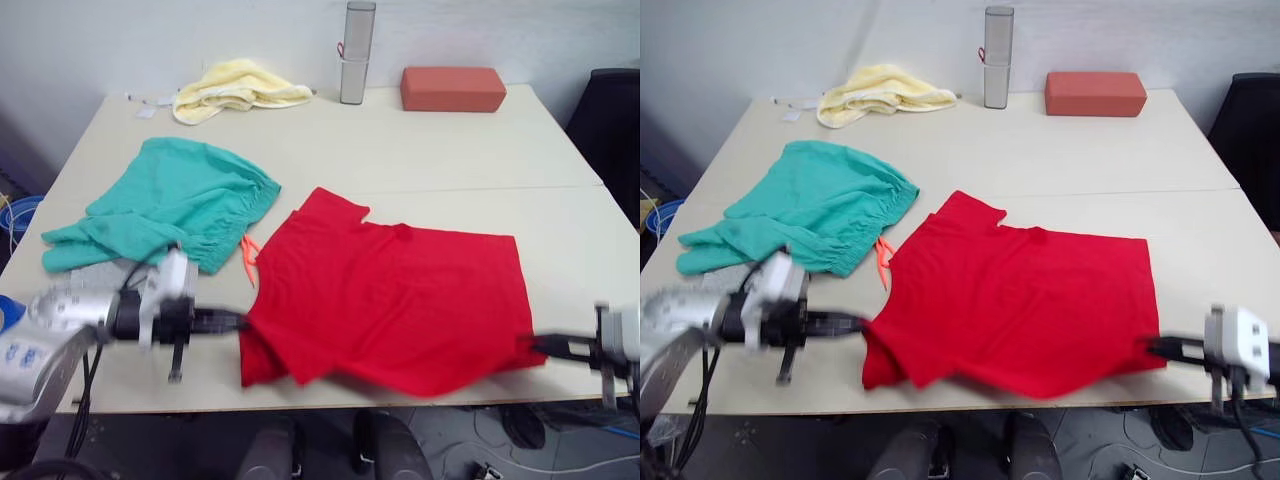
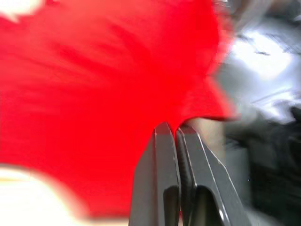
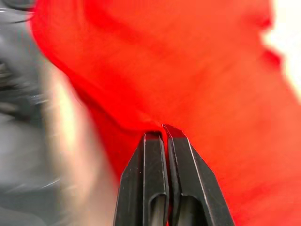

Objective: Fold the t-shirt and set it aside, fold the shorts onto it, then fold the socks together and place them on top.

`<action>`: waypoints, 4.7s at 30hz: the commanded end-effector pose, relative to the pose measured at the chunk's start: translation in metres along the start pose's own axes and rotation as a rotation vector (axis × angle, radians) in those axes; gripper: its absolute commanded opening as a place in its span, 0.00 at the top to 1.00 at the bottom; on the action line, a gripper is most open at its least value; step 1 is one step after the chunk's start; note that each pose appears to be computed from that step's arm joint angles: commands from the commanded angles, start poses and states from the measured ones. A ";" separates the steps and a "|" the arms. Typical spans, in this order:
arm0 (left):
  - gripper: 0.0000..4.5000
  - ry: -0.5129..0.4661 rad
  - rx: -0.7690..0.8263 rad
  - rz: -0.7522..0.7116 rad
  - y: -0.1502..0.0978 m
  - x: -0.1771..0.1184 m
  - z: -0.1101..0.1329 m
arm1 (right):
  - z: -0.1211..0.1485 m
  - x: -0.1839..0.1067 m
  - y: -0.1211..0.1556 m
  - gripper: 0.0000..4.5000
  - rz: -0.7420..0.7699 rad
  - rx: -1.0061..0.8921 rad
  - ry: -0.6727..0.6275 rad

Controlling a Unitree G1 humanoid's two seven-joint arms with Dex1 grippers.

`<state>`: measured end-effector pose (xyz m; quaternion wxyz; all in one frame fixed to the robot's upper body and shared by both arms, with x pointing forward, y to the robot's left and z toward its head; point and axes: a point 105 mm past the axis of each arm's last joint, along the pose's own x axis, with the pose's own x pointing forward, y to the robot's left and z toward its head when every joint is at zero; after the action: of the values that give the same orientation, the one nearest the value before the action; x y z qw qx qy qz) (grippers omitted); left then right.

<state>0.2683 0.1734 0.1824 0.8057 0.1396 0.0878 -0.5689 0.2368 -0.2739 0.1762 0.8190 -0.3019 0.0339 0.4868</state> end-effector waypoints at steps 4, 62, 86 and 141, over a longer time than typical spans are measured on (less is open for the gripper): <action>1.00 -0.334 0.152 0.462 0.114 -0.021 0.100 | 0.073 0.005 -0.115 1.00 -0.390 -0.245 -0.183; 1.00 0.228 -0.240 -0.308 -0.115 -0.044 -0.052 | -0.072 -0.044 0.081 1.00 0.033 0.094 0.172; 1.00 0.355 -0.328 -0.166 -0.034 -0.013 -0.066 | -0.081 -0.010 0.044 1.00 0.051 0.444 0.251; 1.00 0.080 0.180 -0.009 -0.038 0.068 -0.068 | -0.032 0.031 0.061 0.99 -0.004 0.173 -0.025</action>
<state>0.2489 0.1164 0.0901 0.7619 0.2286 0.0728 -0.6017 0.2091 -0.2423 0.1009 0.8356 -0.2119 0.0883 0.4991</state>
